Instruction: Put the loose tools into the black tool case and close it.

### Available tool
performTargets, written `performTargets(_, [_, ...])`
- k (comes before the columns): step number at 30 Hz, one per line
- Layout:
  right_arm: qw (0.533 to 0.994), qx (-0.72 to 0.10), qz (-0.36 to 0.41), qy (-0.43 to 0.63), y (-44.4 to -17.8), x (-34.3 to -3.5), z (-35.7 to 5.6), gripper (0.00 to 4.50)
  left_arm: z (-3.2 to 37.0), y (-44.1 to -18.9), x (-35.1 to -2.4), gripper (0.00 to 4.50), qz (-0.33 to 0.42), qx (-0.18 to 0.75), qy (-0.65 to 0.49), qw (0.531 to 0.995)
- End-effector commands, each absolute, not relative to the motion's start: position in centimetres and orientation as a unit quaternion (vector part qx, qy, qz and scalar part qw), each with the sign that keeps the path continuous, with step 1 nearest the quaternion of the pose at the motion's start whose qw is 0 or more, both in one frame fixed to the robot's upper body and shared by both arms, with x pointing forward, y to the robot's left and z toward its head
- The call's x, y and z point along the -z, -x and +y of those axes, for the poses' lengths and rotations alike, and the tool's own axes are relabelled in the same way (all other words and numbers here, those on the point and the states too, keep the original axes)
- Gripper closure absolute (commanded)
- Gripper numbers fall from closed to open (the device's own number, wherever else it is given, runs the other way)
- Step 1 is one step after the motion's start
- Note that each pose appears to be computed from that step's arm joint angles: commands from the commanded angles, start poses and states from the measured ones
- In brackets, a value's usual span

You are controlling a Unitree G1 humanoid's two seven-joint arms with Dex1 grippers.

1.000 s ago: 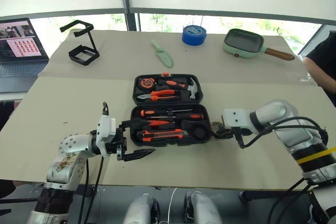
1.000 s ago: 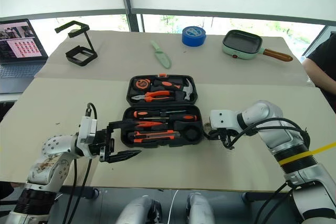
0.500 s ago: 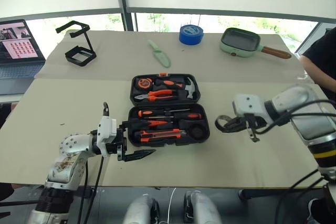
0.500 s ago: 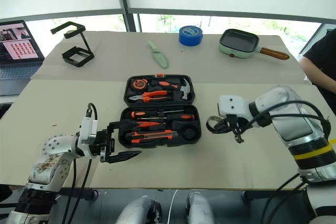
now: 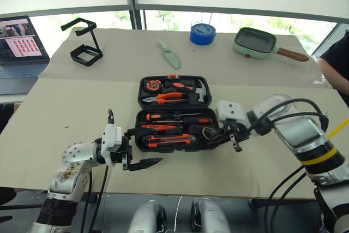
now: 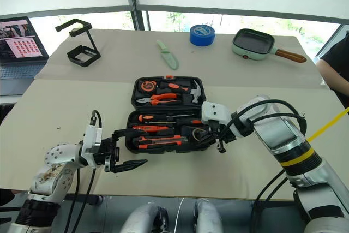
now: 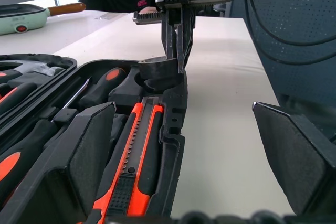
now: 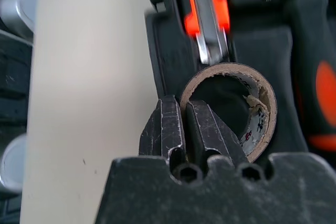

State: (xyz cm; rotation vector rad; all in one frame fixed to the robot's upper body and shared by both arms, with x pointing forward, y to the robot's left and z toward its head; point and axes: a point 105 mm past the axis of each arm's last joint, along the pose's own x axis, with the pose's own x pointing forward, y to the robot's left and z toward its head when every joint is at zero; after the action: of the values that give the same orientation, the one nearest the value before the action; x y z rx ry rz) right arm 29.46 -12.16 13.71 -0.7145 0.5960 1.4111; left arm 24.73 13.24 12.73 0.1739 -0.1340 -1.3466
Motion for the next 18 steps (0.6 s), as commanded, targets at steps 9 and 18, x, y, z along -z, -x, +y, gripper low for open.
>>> performTargets(9, [0.654,-0.628,0.242,0.347,-29.9,-13.7,-10.9,2.53,13.4,-25.0,-13.4,0.00,-0.081,0.604,-0.095,0.787])
performTargets(18, [0.675,-0.674,0.143,0.265,-29.3,-20.1,-11.4,1.20,17.7,-27.6,-14.5,0.00,-0.088,0.471,-0.079,0.874])
